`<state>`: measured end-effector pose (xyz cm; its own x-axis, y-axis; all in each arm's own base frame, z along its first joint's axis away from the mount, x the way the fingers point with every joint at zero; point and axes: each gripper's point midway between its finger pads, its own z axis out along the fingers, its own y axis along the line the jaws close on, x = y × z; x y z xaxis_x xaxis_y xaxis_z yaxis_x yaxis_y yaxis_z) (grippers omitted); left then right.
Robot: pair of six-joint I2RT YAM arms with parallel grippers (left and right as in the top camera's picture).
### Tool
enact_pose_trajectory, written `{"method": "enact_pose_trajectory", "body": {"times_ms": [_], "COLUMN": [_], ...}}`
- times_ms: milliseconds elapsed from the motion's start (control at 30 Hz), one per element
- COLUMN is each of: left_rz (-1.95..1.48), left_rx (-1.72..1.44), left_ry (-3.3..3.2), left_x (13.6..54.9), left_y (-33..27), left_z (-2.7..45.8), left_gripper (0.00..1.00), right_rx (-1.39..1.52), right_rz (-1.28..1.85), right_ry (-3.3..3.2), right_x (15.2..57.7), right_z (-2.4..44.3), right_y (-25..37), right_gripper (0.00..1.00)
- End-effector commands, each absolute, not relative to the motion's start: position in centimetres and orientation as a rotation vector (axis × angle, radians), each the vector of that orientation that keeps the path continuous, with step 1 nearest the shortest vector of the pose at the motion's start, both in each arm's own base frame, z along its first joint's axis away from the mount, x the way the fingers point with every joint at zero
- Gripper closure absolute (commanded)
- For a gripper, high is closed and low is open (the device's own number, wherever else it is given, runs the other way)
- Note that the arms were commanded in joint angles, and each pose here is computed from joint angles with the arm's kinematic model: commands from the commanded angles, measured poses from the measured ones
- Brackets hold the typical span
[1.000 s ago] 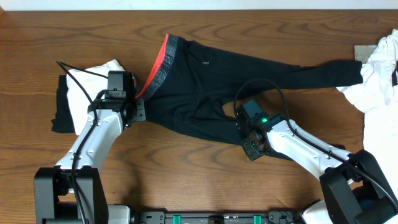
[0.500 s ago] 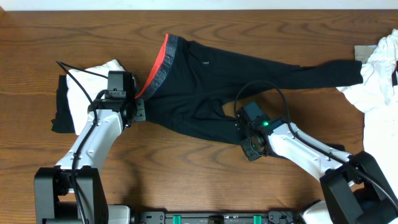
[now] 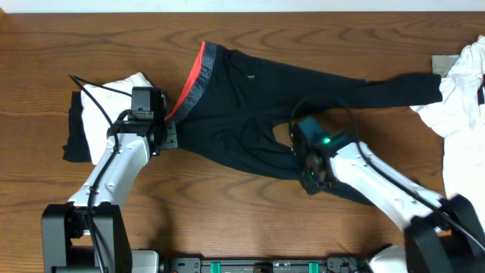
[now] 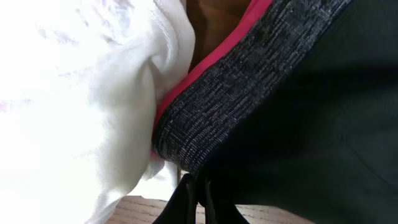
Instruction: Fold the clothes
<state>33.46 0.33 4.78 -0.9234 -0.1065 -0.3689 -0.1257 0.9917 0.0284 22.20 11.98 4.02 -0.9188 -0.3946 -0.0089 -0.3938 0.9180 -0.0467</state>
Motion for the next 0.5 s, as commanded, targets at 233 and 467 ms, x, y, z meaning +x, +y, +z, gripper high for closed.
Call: {"method": "enact_pose_trajectory", "body": {"times_ms": [233, 467], "left_rz": [0.077, 0.075], "left_rx": [-0.175, -0.177], "left_ry": [2.720, 2.709], "left_x": [34.3, 34.4], "left_y": [0.5, 0.6], "left_z": [6.1, 6.5], "left_gripper": [0.94, 0.94], "right_rx": [-0.529, -0.415], "right_rz": [0.091, 0.110], "right_ry": [2.944, 3.003], "right_x": [26.4, 26.1], "right_z": [7.7, 7.5], "right_y": [10.4, 8.7], "right_gripper": [0.90, 0.62]}}
